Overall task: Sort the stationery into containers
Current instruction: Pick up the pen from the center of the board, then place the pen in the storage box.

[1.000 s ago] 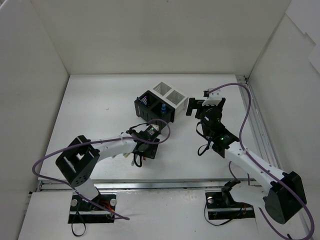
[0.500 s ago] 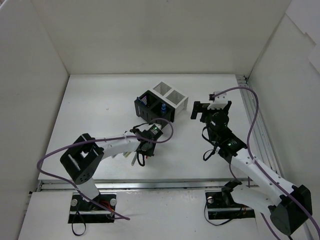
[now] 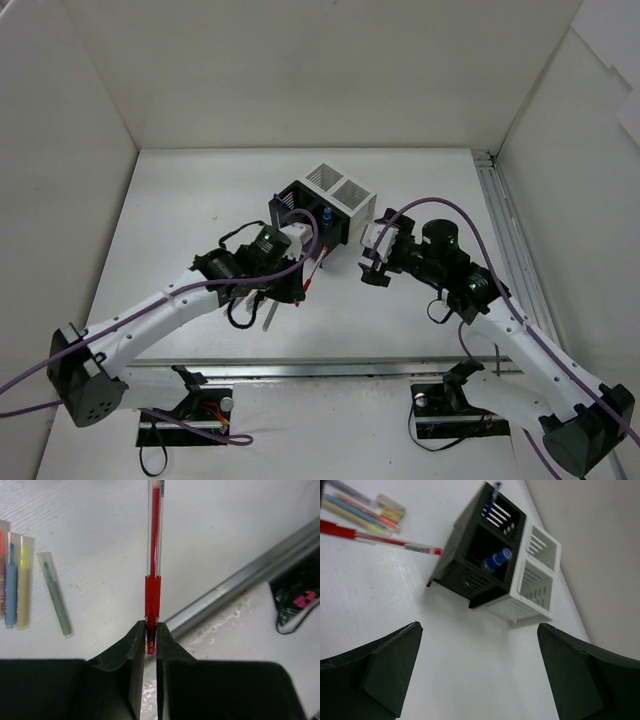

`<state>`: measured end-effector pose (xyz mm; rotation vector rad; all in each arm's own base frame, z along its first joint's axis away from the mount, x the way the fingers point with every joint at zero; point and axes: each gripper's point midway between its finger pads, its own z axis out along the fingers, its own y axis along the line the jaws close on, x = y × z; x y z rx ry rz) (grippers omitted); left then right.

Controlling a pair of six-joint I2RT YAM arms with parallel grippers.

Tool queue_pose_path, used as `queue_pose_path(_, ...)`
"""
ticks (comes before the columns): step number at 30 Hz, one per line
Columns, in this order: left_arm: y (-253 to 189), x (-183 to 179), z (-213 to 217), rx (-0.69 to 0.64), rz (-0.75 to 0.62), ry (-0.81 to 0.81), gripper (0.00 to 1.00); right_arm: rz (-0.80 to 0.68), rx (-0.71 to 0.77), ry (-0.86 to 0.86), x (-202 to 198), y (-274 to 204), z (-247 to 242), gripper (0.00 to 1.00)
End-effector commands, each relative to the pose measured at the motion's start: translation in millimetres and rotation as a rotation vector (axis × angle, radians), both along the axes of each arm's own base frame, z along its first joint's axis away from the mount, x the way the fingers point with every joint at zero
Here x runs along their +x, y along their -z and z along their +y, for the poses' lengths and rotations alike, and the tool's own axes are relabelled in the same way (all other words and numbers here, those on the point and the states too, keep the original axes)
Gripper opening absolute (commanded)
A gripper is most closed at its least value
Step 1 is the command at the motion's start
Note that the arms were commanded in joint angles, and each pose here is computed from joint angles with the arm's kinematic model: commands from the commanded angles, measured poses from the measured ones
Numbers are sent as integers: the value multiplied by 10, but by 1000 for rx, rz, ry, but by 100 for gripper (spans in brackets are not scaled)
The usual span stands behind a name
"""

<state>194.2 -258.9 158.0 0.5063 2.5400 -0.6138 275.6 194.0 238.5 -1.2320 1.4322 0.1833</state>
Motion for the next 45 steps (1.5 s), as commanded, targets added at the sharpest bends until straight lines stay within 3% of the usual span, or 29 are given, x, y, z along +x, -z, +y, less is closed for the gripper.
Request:
queue_pose_path(1, -375, -243, -37, -133, 112, 53, 0, -97, -46, -402, -382, -342, 406, 98)
queue_pose_path(8, -580, -348, 12, -172, 252, 36, 0, -141, -117, -638, -704, -196, 899, 98)
queue_pose_path(16, -779, -351, -22, -196, 273, 76, 0, -70, -267, -807, -934, 121, 1237, 97)
queue_pose_path(22, -813, -378, -70, -215, 282, 122, 0, -15, -262, -874, -978, 239, 1464, 86)
queue_pose_path(25, -831, -367, -43, -216, 279, 115, 0, 26, -273, -852, -897, 307, 1563, 65)
queue_pose_path(26, -840, -366, -43, -216, 277, 116, 0, 20, -268, -853, -887, 270, 1596, 44)
queue_pose_path(29, -846, -363, -45, -218, 272, 118, 0, 19, -253, -853, -866, 238, 1668, 14)
queue_pose_path(32, -879, -368, -59, -236, 258, 132, 0, 5, -245, -831, -813, 196, 1689, 1)
queue_pose_path(35, -914, -333, -47, -242, 220, 126, 0, -20, -218, -797, -744, 140, 1725, 0)
queue_pose_path(36, -935, -315, -34, -240, 201, 122, 5, -16, -208, -757, -695, 127, 1730, 0)
queue_pose_path(38, -1007, -225, 32, -231, 120, 84, 29, -87, -168, -640, -472, 24, 1765, 0)
queue_pose_path(39, -1040, -189, 72, -229, 82, 63, 43, -86, -121, -574, -372, -30, 1767, 0)
queue_pose_path(40, -1074, -53, 142, -212, 7, 0, 71, -169, -29, -512, -229, -222, 1811, 0)
queue_pose_path(42, -1199, 21, 349, -223, -110, -93, 93, -138, 107, -368, 76, -373, 1669, 0)
queue_pose_path(43, -1417, 108, 474, -271, -230, -173, 100, -184, 199, -311, 238, -588, 1632, 0)
queue_pose_path(45, -1355, 253, 739, -249, -322, -327, 100, -136, 291, -213, 502, -705, 1490, 0)
